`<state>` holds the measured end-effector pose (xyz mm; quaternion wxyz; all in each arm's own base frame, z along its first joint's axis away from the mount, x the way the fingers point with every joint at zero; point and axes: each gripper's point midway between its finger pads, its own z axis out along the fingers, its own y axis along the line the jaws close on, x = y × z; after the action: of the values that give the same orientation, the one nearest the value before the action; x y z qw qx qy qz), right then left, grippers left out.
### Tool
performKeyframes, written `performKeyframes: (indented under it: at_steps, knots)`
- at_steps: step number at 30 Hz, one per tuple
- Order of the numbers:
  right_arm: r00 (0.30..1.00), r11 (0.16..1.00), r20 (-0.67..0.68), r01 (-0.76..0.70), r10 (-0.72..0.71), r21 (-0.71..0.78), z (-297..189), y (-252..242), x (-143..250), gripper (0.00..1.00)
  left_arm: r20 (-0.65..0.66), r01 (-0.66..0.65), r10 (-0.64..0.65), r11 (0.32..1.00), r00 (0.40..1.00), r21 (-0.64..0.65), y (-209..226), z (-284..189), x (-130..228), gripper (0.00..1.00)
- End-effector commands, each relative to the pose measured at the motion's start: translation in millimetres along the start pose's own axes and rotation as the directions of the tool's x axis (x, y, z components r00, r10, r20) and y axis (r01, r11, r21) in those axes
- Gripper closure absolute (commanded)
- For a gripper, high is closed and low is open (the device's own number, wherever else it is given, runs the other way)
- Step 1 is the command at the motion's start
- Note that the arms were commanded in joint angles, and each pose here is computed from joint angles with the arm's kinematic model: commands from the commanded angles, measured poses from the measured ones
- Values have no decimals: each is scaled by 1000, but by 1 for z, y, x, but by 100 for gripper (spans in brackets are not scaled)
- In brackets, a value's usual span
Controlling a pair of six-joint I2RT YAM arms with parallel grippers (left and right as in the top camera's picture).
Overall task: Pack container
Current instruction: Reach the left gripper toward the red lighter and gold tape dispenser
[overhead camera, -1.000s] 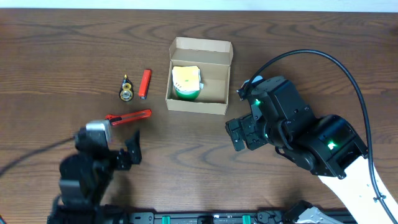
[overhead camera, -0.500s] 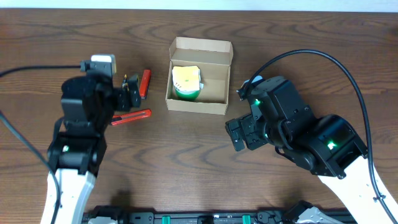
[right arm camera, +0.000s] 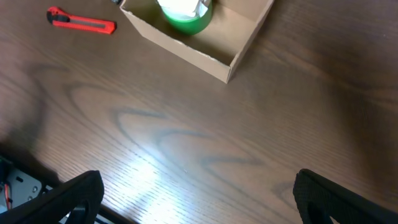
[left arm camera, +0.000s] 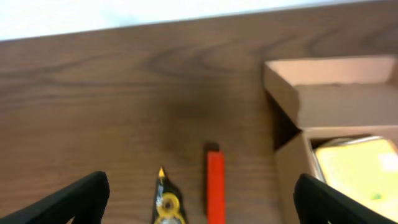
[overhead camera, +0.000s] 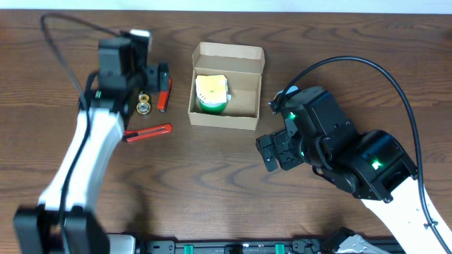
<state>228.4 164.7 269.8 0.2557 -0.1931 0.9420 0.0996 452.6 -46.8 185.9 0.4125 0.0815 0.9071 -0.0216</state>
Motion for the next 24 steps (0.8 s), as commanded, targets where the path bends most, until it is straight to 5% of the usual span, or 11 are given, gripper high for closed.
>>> performKeyframes:
  at_steps: [1,21,24]
  knots:
    - [1000,1000,0,4,-4,4,0,-2,0,1,-47,-111,110,994,993,-14,7,25,-8,5]
    - [1000,1000,0,4,-4,4,0,-2,0,1,-349,-113,134,990,927,79,-1,115,88,0]
    - [1000,1000,0,4,-4,4,0,-2,0,1,-373,-105,134,990,918,95,-3,122,99,7]
